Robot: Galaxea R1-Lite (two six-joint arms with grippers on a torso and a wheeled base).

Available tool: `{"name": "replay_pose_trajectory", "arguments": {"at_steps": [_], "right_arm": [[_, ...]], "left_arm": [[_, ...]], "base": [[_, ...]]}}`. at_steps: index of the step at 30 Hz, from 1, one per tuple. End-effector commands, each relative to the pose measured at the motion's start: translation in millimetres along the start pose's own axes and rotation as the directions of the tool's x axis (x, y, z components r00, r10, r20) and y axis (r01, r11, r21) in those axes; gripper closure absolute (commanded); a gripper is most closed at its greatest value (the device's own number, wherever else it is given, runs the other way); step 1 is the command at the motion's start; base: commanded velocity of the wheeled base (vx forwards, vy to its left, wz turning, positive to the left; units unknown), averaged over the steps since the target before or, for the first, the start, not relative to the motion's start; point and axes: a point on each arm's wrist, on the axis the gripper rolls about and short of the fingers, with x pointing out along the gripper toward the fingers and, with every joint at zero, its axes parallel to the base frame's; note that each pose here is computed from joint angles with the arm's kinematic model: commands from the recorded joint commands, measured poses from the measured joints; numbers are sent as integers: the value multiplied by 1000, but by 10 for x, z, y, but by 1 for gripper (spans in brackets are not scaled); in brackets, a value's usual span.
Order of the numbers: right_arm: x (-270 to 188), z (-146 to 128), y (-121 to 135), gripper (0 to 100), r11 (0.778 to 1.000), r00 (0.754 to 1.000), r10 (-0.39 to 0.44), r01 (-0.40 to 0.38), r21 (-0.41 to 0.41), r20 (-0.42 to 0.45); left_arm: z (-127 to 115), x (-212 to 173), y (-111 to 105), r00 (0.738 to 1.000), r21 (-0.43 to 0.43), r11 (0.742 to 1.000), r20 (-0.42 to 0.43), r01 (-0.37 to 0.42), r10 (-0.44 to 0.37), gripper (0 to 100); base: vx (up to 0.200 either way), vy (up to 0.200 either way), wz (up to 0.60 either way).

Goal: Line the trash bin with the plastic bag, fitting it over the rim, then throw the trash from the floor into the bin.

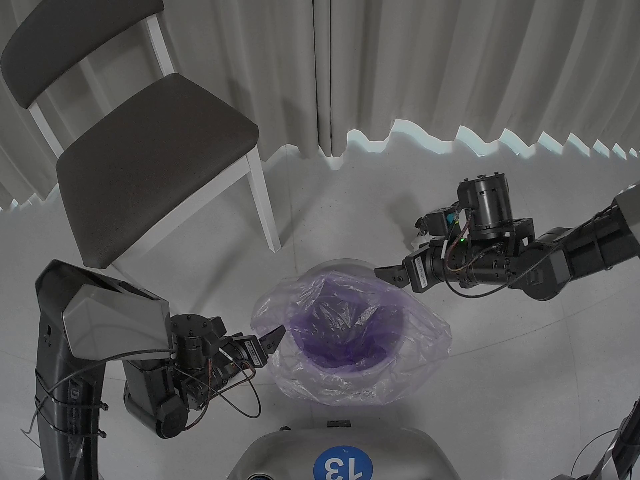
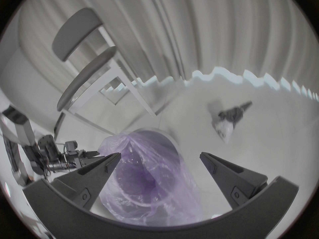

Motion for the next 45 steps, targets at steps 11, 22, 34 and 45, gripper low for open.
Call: {"name": "replay_pose_trajectory", "arguments": {"at_steps": [11, 22, 34, 45], "right_arm": [[556, -407, 93, 0, 967, 991, -9, -25, -252, -133], [595, -444, 99, 100, 967, 990, -9, -27, -254, -141], [740, -228, 24, 100, 966, 990, -122, 104, -238, -64], [727, 102, -14, 100, 968, 979, -195, 201, -147, 57]], "left_arm": [[67, -32, -28, 999, 1, 1000, 35, 5, -5, 0], [53, -41, -21, 1000, 1, 1000, 28, 1, -1, 0], [53, -41, -21, 1000, 3, 1000, 28, 1, -1, 0], [52, -45, -27, 1000, 3, 1000, 27, 3, -3, 0]], "base": [[0, 0, 0], [0, 0, 0], [0, 0, 0], [0, 0, 0]]}}
